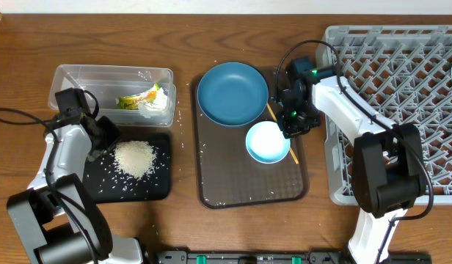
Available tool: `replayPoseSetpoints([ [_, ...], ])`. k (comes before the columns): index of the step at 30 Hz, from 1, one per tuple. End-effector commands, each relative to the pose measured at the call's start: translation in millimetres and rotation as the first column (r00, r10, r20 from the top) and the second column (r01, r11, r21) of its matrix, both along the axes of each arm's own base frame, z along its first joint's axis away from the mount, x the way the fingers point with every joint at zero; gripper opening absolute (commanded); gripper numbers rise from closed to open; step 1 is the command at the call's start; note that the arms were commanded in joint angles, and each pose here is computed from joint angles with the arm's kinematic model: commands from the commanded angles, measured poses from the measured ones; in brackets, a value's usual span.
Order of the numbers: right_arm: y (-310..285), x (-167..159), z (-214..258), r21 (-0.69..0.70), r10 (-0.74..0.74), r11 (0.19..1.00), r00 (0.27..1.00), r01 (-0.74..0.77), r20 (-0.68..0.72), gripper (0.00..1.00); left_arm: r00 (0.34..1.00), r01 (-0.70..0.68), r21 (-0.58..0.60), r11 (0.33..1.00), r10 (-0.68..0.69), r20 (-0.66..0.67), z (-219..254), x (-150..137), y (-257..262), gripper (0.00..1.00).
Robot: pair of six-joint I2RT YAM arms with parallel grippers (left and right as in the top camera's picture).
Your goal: Sort waste into correct bins and load items into the dishwasher rack
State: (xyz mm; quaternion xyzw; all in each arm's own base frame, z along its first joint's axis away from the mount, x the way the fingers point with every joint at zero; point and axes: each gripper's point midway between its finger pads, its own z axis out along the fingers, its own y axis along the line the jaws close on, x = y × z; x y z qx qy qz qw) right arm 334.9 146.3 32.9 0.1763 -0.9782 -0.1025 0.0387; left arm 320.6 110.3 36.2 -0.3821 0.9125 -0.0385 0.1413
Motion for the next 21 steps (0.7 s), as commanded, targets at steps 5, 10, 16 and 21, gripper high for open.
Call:
replayPoseSetpoints([
  [5, 4, -2, -3, -0.003, 0.006, 1.0, 1.0, -0.006, -0.008, 0.04, 0.999, 0.002, -0.03, 1.0, 0.0, 0.052, 2, 12, -2, 0.4],
  [10, 4, -2, -3, -0.003, 0.006, 1.0, 1.0, -0.006, -0.008, 0.04, 0.999, 0.004, -0.042, 0.999, -0.002, 0.042, 0, 10, -5, 0.39],
  [16, 4, -2, -3, -0.003, 0.006, 1.0, 1.0, -0.006, -0.007, 0.04, 0.999, 0.015, -0.068, 0.998, -0.019, -0.049, -6, -11, -12, 0.28],
  [21, 4, -1, -3, -0.003, 0.006, 1.0, 1.0, -0.006, -0.007, 0.04, 0.999, 0.024, -0.066, 0.998, -0.027, -0.047, -6, -11, -12, 0.25],
])
